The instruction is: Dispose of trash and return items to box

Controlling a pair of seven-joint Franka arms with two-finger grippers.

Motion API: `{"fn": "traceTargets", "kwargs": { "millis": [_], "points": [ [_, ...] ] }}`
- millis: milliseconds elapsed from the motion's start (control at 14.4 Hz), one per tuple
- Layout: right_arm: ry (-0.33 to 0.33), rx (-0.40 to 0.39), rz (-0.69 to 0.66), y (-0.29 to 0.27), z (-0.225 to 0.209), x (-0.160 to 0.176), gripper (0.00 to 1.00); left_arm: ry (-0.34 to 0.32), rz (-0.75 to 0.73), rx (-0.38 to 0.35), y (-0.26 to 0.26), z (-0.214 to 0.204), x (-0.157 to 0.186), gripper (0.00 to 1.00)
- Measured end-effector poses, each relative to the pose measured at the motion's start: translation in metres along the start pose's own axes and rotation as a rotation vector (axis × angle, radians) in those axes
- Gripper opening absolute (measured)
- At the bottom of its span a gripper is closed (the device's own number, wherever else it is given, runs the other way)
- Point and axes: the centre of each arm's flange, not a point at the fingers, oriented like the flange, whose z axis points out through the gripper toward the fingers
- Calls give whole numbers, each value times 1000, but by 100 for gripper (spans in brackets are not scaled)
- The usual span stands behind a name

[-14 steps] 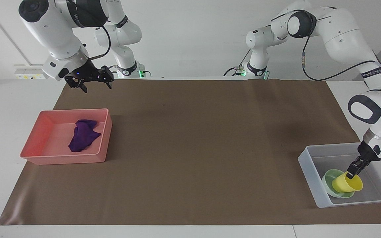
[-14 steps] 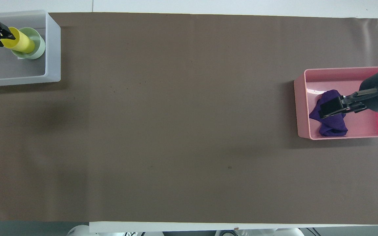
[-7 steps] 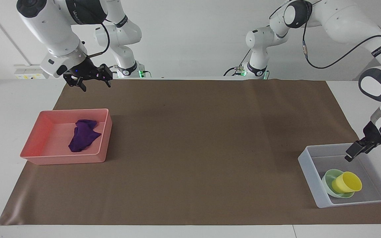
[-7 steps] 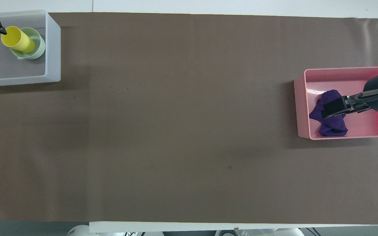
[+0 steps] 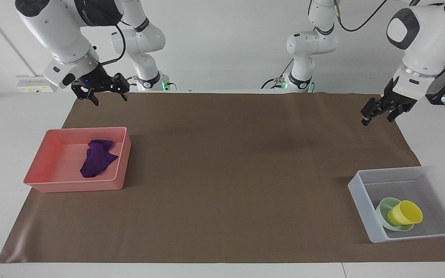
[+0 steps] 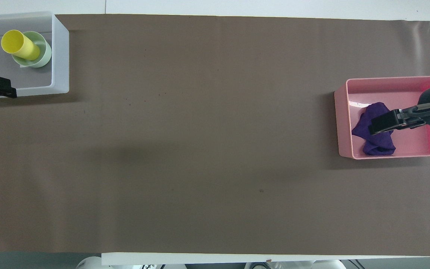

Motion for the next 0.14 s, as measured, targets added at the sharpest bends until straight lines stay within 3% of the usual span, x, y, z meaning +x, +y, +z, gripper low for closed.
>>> {"fn": "traceTargets", "kwargs": {
  "millis": [139],
  "points": [
    [0, 0, 0, 0, 0, 0, 100, -18, 60, -1, 1, -17, 3, 100]
  ]
}}
